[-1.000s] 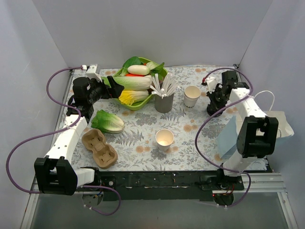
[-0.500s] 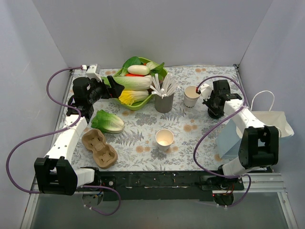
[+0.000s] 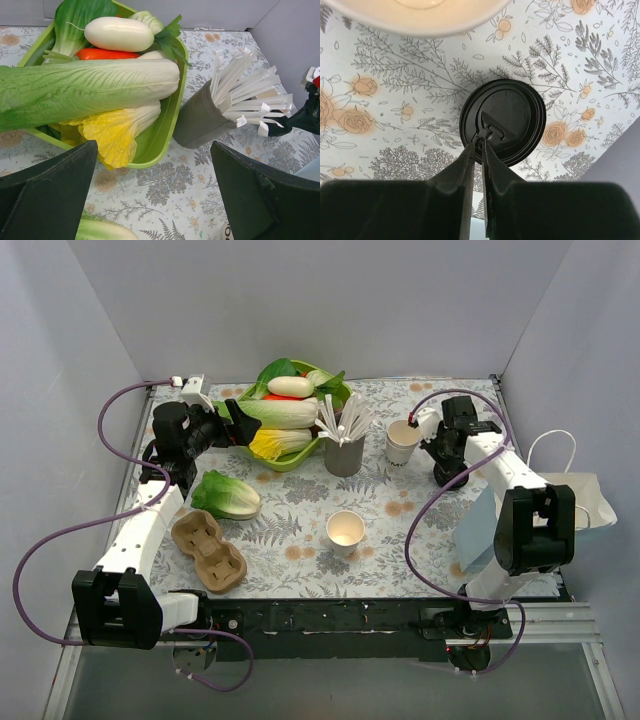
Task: Pack the takeout coffee
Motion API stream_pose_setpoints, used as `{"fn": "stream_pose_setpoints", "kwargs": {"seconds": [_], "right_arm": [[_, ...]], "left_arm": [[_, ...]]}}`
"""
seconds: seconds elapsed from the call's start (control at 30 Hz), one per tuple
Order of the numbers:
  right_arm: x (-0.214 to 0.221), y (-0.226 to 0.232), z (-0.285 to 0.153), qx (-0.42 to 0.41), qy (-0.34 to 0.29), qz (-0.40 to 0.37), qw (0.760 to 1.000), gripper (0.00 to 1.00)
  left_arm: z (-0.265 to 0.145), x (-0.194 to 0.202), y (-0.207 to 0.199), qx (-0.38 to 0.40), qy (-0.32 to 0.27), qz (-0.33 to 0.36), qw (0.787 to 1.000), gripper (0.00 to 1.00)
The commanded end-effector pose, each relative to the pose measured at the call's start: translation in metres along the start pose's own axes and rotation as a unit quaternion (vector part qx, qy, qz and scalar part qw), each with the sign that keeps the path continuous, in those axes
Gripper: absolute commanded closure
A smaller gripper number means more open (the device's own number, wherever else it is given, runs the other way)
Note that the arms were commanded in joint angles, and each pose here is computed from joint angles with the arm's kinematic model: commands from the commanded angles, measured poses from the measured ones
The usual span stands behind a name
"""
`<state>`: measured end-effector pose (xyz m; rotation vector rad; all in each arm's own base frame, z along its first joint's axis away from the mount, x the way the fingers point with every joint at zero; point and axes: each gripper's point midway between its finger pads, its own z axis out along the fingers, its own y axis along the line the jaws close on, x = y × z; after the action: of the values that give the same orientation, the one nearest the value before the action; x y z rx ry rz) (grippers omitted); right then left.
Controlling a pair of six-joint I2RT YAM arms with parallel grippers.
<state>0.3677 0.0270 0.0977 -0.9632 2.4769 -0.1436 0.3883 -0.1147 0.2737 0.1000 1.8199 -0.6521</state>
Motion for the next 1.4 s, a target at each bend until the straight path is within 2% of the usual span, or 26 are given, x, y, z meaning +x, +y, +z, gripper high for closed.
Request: {"fn": "stream_pose_setpoints", "kwargs": {"seconds": [0.0,0.23,0.33,0.43,0.7,0.8,1.1,1.37], "right_arm": [[-0.020,-0.004,-0.004,-0.008,-0.021,0.029,0.999,0.80],[-0.021,-0.005,0.006,-0.012,-0.013,0.040,0.999,0.79],[-0.019,-0.003,0.011,-0.016,-0.007,0.045,0.999,0.67],[-0.014,0.000,0.019,-0.021,0.002,0.050,0.999,0.63],[-0.008,0.002,0.037,-0.034,0.021,0.067,0.997,0.63],[-0.004,-0.001,0.042,-0.038,0.028,0.077,0.996,0.65],[-0.005,-0.005,0.046,-0.051,0.026,0.088,0.994,0.79],[-0.002,-0.004,0.046,-0.060,0.029,0.091,0.994,0.97]], "left_arm": [[-0.003,0.002,-0.004,0.008,-0.002,0.002,1.000,0.02],[-0.003,0.004,-0.003,0.006,-0.001,0.002,1.000,0.02],[-0.003,0.004,-0.002,0.005,-0.001,0.002,1.000,0.02],[-0.002,0.005,-0.002,0.005,0.001,0.001,1.000,0.02],[-0.001,0.005,-0.001,0.004,0.004,0.002,1.000,0.02],[-0.001,0.005,0.000,0.003,0.004,0.003,1.000,0.02],[0.001,0.006,0.001,0.002,0.007,0.003,1.000,0.02],[0.003,0.006,0.001,0.003,0.008,0.001,1.000,0.02]]}}
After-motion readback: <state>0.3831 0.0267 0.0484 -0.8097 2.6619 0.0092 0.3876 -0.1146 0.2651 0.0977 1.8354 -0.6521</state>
